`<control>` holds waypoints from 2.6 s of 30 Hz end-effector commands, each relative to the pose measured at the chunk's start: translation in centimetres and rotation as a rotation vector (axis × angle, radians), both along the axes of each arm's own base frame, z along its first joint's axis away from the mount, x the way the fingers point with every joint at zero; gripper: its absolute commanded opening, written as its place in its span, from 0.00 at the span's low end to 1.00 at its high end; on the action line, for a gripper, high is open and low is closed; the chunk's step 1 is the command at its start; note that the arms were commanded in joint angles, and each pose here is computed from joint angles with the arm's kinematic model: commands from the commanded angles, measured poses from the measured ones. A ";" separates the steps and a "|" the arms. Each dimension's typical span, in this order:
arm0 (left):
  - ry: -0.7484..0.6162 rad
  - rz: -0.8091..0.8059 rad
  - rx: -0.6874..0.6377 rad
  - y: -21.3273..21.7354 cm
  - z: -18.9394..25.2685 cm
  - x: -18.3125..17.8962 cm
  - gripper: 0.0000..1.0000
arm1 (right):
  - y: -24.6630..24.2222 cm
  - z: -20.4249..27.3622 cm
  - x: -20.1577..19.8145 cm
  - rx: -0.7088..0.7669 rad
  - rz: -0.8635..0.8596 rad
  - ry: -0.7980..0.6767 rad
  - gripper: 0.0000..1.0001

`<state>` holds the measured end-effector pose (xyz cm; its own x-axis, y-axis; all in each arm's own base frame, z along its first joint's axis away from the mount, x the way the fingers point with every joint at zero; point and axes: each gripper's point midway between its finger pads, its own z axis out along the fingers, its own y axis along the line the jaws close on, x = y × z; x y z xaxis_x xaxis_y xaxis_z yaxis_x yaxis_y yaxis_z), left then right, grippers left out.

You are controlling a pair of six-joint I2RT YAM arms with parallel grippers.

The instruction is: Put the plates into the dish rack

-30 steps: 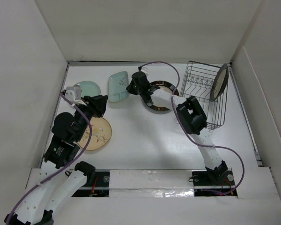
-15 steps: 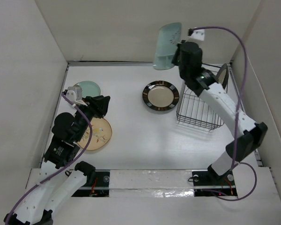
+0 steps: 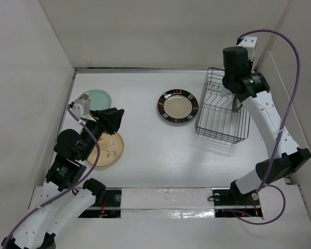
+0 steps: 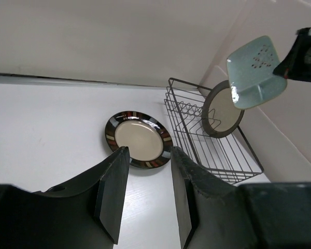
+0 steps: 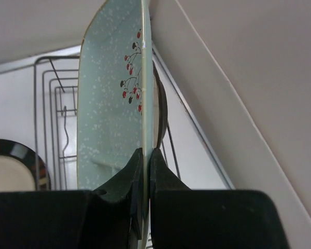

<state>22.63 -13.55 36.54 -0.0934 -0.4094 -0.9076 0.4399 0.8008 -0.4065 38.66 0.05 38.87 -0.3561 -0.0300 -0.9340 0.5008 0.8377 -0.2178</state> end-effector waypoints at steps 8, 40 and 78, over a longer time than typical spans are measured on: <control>-0.110 -0.083 -0.060 -0.6 3.2 -2.8 0.38 | -2.8 0.2 0.7 -0.141 -0.144 0.053 0.00; -0.143 -0.137 -0.075 -1.1 4.0 -4.8 0.40 | -4.4 -9.9 5.2 -0.331 -0.125 0.206 0.00; -0.076 -0.137 -0.035 -2.4 2.0 -3.1 0.40 | -5.6 -16.8 4.9 -0.085 -0.184 0.030 0.39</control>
